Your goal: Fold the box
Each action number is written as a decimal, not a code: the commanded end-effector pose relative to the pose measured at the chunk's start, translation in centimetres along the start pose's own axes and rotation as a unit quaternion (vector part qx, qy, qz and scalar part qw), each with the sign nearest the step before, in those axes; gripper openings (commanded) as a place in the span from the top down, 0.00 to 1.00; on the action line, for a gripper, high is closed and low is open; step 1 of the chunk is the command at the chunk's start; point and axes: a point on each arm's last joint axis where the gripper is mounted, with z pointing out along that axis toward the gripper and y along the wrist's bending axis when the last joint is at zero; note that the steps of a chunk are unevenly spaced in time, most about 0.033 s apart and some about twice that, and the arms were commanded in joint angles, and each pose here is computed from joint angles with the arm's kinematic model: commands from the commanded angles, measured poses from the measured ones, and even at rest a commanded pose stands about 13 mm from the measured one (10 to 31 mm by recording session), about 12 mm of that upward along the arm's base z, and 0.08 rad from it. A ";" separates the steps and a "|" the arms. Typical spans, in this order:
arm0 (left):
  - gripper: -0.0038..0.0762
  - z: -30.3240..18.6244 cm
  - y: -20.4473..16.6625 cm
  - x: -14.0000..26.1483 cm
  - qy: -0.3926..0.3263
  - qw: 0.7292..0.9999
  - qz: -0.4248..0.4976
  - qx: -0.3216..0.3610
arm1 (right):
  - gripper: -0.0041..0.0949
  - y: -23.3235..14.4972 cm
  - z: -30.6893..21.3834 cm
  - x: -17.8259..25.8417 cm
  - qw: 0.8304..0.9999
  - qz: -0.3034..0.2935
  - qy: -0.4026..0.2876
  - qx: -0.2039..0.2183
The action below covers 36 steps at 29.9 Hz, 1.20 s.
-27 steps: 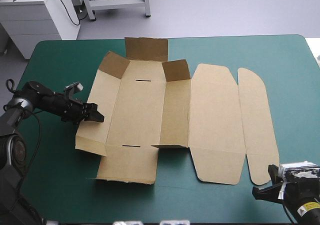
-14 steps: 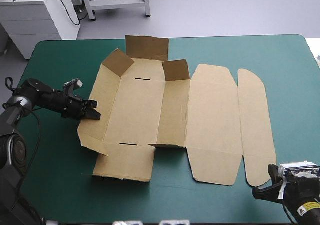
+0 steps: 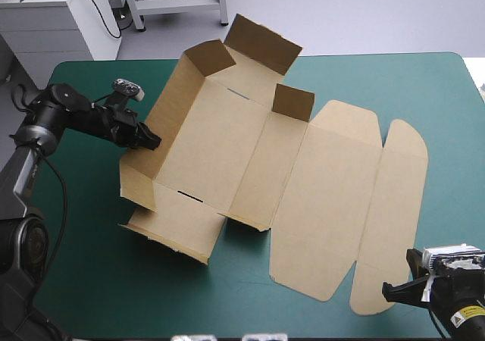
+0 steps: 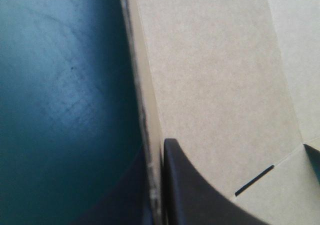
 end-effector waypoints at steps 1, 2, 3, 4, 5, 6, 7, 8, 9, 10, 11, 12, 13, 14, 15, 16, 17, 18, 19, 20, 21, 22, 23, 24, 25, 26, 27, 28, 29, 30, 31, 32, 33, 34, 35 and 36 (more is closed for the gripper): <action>0.96 -2.5 -3.2 -3.0 -0.024 0.993 0.108 -0.050 | 0.98 0.0 -0.1 -1.3 0.999 0.003 -0.035 0.003; 0.96 -2.5 -3.9 -3.5 -0.026 0.989 0.128 -0.062 | 0.98 0.0 -0.1 -1.3 0.999 0.003 -0.035 0.003; 0.96 -2.5 -4.5 -4.1 -0.027 0.986 0.149 -0.073 | 0.98 0.0 -0.1 -1.3 0.999 0.003 -0.035 0.003; 0.96 -2.6 -5.2 -4.7 -0.033 0.981 0.169 -0.087 | 0.98 0.0 -0.1 -1.3 0.999 0.003 -0.035 0.003; 0.96 -2.6 -5.9 -5.3 -0.039 0.976 0.190 -0.100 | 0.98 0.0 -0.1 -1.3 0.999 0.003 -0.035 0.003; 0.96 -2.7 -6.5 -5.9 -0.047 0.970 0.208 -0.114 | 0.98 0.0 -0.1 -1.3 0.999 0.003 -0.035 0.003; 0.96 -2.8 -7.3 -6.5 -0.055 0.964 0.229 -0.127 | 0.98 0.0 -0.1 -1.3 0.999 0.003 -0.035 0.003; 0.96 -2.7 -8.2 -7.1 -0.062 0.956 0.250 -0.137 | 0.98 0.0 -0.1 -1.3 0.999 0.003 -0.035 0.003; 0.96 -2.7 -8.8 -7.5 -0.066 0.951 0.267 -0.143 | 0.98 0.0 -0.1 -1.3 0.999 0.003 -0.035 0.003; 0.96 -2.6 -9.8 -8.0 -0.070 0.943 0.288 -0.148 | 0.98 0.0 -0.1 -1.3 0.999 0.003 -0.035 0.003; 0.96 -2.5 -10.7 -8.5 -0.073 0.935 0.312 -0.153 | 0.98 0.0 -0.1 -1.3 0.999 0.003 -0.035 0.003; 0.96 -2.3 -11.7 -8.9 -0.076 0.925 0.338 -0.155 | 0.98 0.0 -0.1 -1.3 0.999 0.003 -0.035 0.003; 0.96 -2.2 -12.7 -9.4 -0.083 0.912 0.365 -0.165 | 0.98 0.0 -0.1 -1.3 0.999 0.002 -0.035 0.004; 0.96 -2.0 -13.7 -9.8 -0.090 0.901 0.389 -0.167 | 0.98 0.0 -0.1 -1.3 0.999 0.002 -0.035 0.004; 0.96 -1.9 -14.5 -10.2 -0.099 0.892 0.406 -0.174 | 0.98 0.0 -0.1 -1.3 0.999 0.002 -0.035 0.004; 0.96 -1.6 -15.7 -10.5 -0.109 0.881 0.427 -0.173 | 0.98 0.0 -0.1 -1.3 0.999 0.002 -0.035 0.004; 0.96 -1.5 -16.4 -10.7 -0.117 0.872 0.441 -0.175 | 0.98 0.0 -0.1 -1.3 0.999 0.002 -0.035 0.004; 0.96 -1.3 -17.2 -10.8 -0.119 0.864 0.458 -0.175 | 0.98 0.0 -0.1 -1.3 0.999 0.002 -0.035 0.004; 0.96 -1.0 -18.3 -10.9 -0.123 0.852 0.479 -0.172 | 0.98 0.0 -0.1 -1.3 0.999 0.002 -0.035 0.004; 0.96 -0.8 -19.0 -10.9 -0.126 0.845 0.491 -0.168 | 0.98 0.0 -0.1 -1.3 0.999 0.002 -0.035 0.004; 0.96 -0.6 -19.9 -11.0 -0.129 0.838 0.505 -0.162 | 0.98 0.0 -0.1 -1.3 0.999 0.002 -0.035 0.004; 0.96 -0.5 -20.6 -11.0 -0.133 0.832 0.515 -0.157 | 0.98 0.0 -0.1 -1.3 0.999 0.002 -0.035 0.004; 0.96 -0.3 -21.3 -11.0 -0.138 0.827 0.523 -0.153 | 0.98 0.0 -0.1 -1.3 0.999 0.002 -0.035 0.004; 0.96 -0.2 -22.0 -11.0 -0.141 0.820 0.535 -0.149 | 0.98 0.0 -0.1 -1.3 0.999 0.002 -0.035 0.004; 0.96 -0.1 -22.6 -10.9 -0.142 0.811 0.548 -0.146 | 0.98 0.0 -0.1 -1.3 0.999 0.002 -0.035 0.004; 0.96 0.0 -23.0 -10.9 -0.143 0.805 0.557 -0.144 | 0.98 0.0 -0.1 -1.3 0.999 0.002 -0.035 0.004; 0.96 0.1 -23.6 -10.9 -0.143 0.798 0.568 -0.145 | 0.98 0.0 -0.1 -1.3 0.999 0.002 -0.035 0.004; 0.96 0.2 -24.2 -10.8 -0.140 0.788 0.581 -0.147 | 0.98 0.0 -0.1 -1.3 0.999 0.002 -0.035 0.004; 0.96 0.3 -24.7 -10.7 -0.137 0.782 0.590 -0.150 | 0.98 0.0 -0.1 -1.3 0.999 0.002 -0.035 0.004; 0.96 0.5 -25.4 -10.6 -0.136 0.773 0.600 -0.155 | 0.98 0.0 -0.1 -1.3 0.999 0.002 -0.035 0.004; 0.96 0.7 -26.1 -10.5 -0.135 0.764 0.610 -0.161 | 0.98 0.0 -0.1 -1.3 0.999 0.002 -0.035 0.004; 0.96 0.8 -26.6 -10.4 -0.136 0.761 0.613 -0.165 | 0.98 0.0 -0.1 -1.3 0.999 0.000 -0.034 0.004; 0.96 1.1 -27.2 -10.3 -0.138 0.753 0.619 -0.173 | 0.98 0.0 -0.1 -1.4 0.999 -0.001 -0.034 0.004; 0.96 1.5 -27.7 -10.1 -0.139 0.745 0.626 -0.183 | 0.98 0.0 -0.1 -1.5 1.000 -0.002 -0.031 0.004; 0.96 1.9 -28.1 -9.8 -0.137 0.735 0.636 -0.194 | 0.98 0.0 -0.1 -1.7 0.999 -0.002 -0.033 0.004; 0.96 2.4 -28.5 -9.5 -0.137 0.729 0.639 -0.203 | 0.98 0.0 -0.2 -2.0 0.999 -0.003 -0.032 0.005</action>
